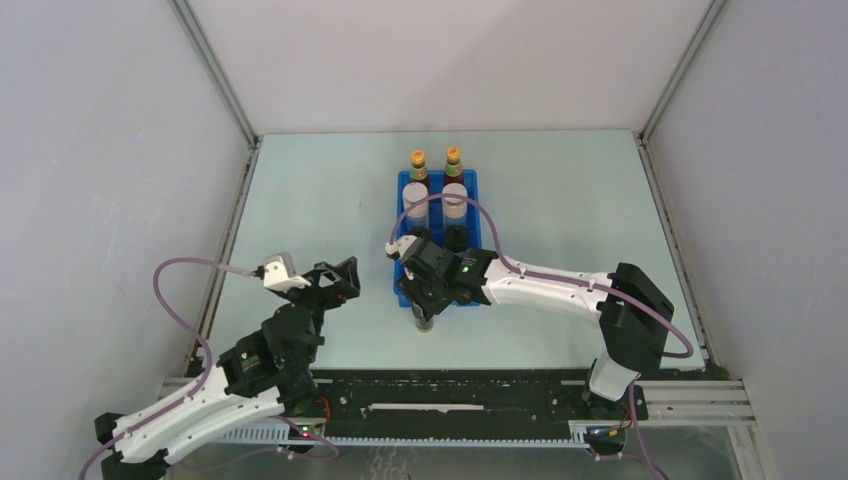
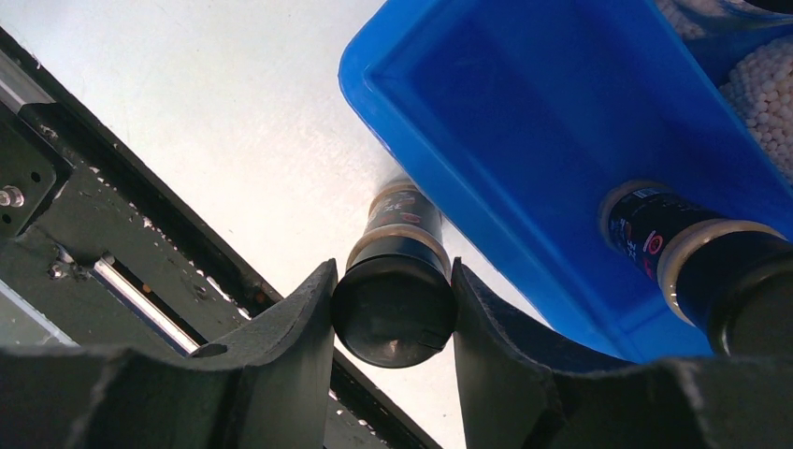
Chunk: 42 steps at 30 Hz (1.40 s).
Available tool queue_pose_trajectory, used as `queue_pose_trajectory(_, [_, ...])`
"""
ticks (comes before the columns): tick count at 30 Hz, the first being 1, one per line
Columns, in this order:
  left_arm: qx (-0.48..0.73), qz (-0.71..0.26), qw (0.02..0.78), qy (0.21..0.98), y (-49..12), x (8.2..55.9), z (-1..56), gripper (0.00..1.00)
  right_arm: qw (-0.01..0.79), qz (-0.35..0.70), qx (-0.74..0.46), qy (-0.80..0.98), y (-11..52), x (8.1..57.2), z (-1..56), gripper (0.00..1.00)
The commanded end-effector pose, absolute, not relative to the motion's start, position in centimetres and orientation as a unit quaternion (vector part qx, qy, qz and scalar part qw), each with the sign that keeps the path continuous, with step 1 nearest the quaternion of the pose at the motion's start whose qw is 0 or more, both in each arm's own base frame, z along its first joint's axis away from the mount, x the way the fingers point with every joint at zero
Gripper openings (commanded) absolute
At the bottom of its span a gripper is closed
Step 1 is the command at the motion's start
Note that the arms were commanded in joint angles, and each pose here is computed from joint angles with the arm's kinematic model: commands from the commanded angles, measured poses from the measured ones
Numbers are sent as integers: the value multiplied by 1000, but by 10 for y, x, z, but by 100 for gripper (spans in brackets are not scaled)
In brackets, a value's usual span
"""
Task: Organize the condiment bottles
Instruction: Pick up the bottle from the center of the board.
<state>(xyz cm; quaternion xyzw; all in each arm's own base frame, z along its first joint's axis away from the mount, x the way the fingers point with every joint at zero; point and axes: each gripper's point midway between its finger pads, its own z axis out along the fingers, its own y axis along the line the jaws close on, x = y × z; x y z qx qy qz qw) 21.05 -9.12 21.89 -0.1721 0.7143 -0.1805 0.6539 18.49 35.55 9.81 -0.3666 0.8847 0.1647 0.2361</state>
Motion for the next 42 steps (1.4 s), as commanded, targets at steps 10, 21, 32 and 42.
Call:
queue_pose_trajectory(10, [-184,-176,659,707,-87,211,219,95,269,168,-369,874,356,184,128,0])
queue_pose_trajectory(21, [-186,-176,659,707,-86,211,218,95,291,163,-388,859,365,178,165,0])
queue_pose_trajectory(32, [-187,-175,659,708,-85,211,217,95,311,163,-402,846,371,174,204,0])
queue_pose_trajectory(42, [-187,-175,659,707,-85,211,217,95,329,157,-401,840,366,184,225,0])
